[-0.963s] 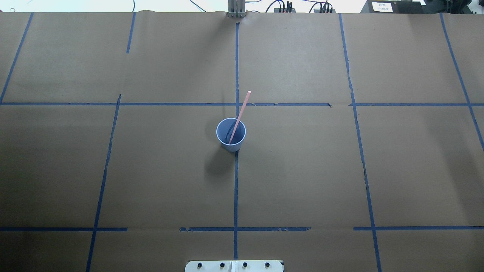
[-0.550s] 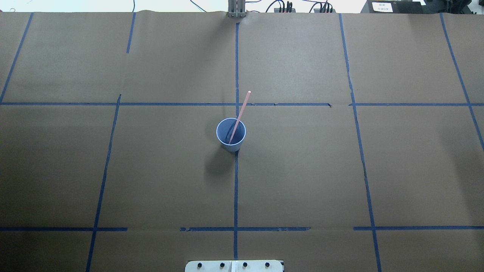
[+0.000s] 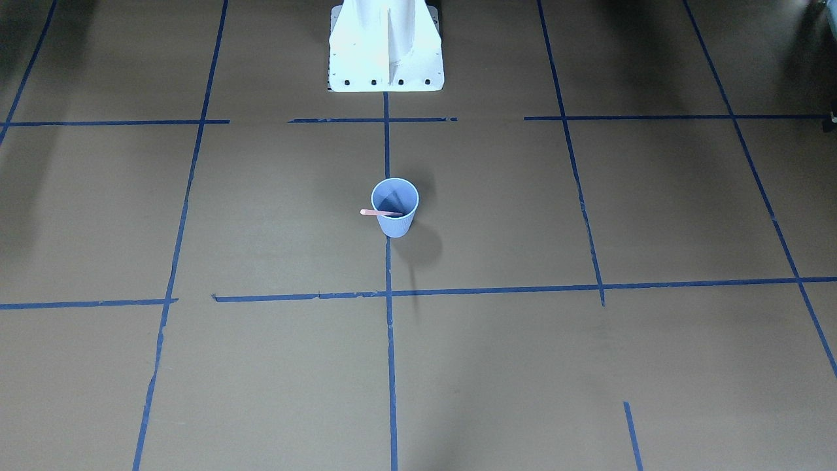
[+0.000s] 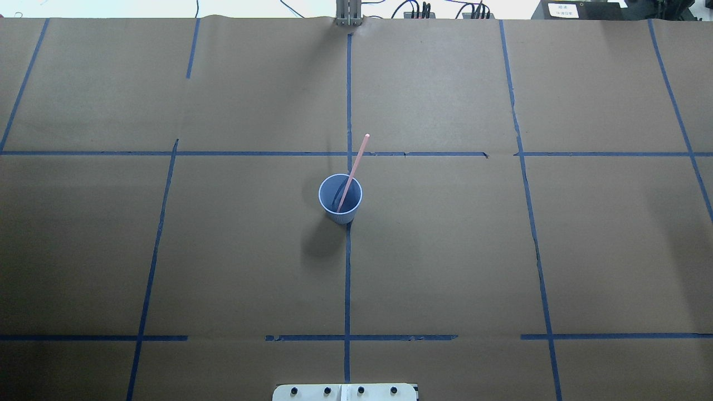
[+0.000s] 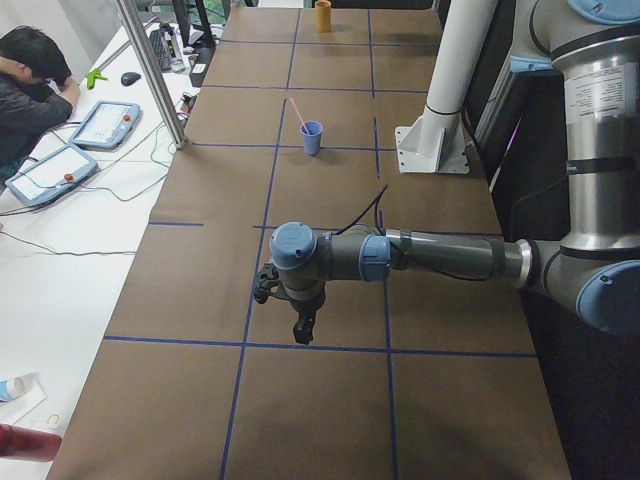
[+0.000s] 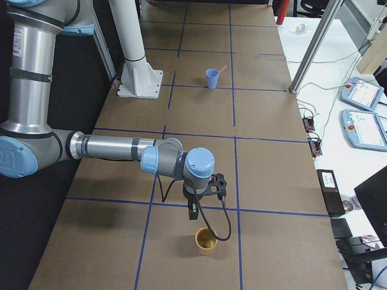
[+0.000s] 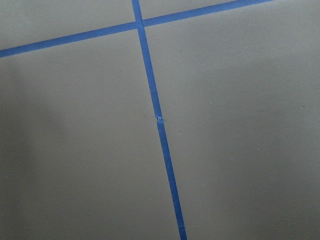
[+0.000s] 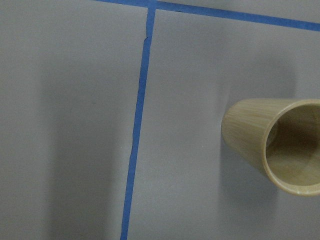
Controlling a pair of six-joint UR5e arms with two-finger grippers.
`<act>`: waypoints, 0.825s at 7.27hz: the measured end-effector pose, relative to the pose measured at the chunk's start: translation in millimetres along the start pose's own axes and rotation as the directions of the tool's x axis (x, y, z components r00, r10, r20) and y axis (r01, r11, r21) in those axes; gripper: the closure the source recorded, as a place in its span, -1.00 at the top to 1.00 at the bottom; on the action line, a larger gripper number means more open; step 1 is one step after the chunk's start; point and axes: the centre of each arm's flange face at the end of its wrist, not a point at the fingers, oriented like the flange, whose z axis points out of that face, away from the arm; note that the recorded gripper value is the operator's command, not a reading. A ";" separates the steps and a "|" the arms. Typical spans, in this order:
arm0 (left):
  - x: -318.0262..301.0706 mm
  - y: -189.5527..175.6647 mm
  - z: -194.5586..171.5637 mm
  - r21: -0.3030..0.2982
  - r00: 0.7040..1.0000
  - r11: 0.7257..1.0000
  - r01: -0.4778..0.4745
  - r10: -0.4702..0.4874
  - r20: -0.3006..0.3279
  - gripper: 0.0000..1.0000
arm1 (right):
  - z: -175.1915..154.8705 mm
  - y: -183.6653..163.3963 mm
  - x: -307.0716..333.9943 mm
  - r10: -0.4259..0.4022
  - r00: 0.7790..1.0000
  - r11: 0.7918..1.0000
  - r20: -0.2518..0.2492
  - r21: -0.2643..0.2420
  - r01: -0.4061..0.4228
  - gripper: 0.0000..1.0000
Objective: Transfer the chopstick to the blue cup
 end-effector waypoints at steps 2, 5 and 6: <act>0.3 -0.2 0.2 0.000 1.000 1.000 -0.001 0.001 0.000 1.00 | 1.8 -1.3 -2.2 -0.004 1.000 1.000 0.001 -0.004 0.005 1.00; -0.4 0.0 1.0 -0.002 1.000 1.000 0.000 0.000 0.000 1.00 | 5.4 -3.0 -5.7 -0.013 1.000 1.000 0.002 -0.014 0.013 1.00; -0.5 0.1 1.1 -0.002 1.000 1.000 0.001 -0.001 0.000 1.00 | 6.3 -3.4 -6.6 -0.016 1.000 1.000 0.002 -0.016 0.016 1.00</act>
